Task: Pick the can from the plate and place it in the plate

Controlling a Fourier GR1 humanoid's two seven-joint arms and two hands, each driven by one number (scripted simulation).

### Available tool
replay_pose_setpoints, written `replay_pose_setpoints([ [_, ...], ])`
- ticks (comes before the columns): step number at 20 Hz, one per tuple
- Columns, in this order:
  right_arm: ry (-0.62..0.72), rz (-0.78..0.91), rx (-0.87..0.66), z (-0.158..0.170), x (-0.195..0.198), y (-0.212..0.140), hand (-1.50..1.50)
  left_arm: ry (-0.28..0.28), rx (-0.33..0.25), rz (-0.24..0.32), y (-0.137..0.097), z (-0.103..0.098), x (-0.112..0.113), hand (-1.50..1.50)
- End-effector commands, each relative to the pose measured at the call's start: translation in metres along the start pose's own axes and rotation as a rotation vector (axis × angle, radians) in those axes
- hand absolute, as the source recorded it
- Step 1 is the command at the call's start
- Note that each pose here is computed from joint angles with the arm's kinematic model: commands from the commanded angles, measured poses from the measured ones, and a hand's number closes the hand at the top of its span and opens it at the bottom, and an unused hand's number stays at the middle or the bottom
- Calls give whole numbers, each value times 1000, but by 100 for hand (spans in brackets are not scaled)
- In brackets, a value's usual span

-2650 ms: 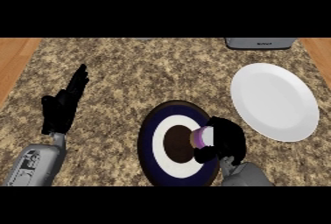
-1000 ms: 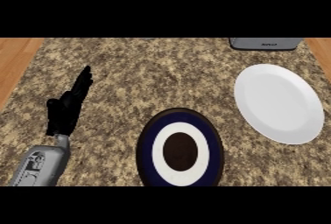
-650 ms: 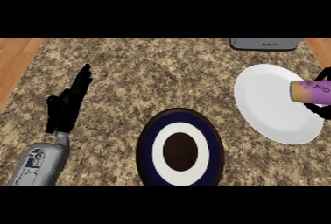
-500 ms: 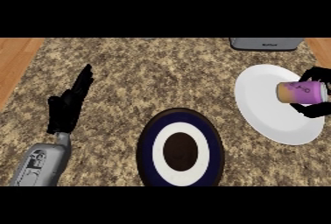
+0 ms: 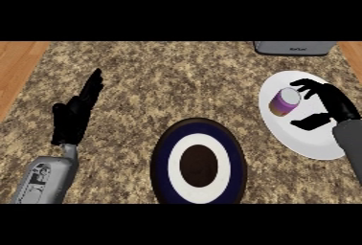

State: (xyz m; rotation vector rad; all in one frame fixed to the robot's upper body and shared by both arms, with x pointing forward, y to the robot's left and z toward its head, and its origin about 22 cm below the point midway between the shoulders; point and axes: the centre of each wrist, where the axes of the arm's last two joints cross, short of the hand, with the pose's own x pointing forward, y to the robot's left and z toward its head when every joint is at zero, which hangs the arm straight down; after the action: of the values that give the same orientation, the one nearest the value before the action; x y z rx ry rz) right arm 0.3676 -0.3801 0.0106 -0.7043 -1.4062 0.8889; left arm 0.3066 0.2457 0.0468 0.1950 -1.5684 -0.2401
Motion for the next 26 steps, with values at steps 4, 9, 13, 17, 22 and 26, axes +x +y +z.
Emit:
replay_pose_setpoints([
  [4,-45,-174,9,4,-10,25,-150,-1,16,-6,8,-3,0,0],
  [9,-93,-426,-156,-9,-7,-21,-150,2,13,7,-1,0,-12,0],
  [13,-49,-561,-274,9,-31,-50,-150,-1,26,-14,24,8,-9,0],
  [17,34,-614,-381,49,-70,-83,-150,5,23,-9,13,11,-16,0],
  [22,91,-661,-435,102,-106,-124,-150,-9,5,7,-4,-2,-3,0],
  [26,51,-654,-413,137,-125,-138,-150,-19,20,7,8,-7,7,0],
])
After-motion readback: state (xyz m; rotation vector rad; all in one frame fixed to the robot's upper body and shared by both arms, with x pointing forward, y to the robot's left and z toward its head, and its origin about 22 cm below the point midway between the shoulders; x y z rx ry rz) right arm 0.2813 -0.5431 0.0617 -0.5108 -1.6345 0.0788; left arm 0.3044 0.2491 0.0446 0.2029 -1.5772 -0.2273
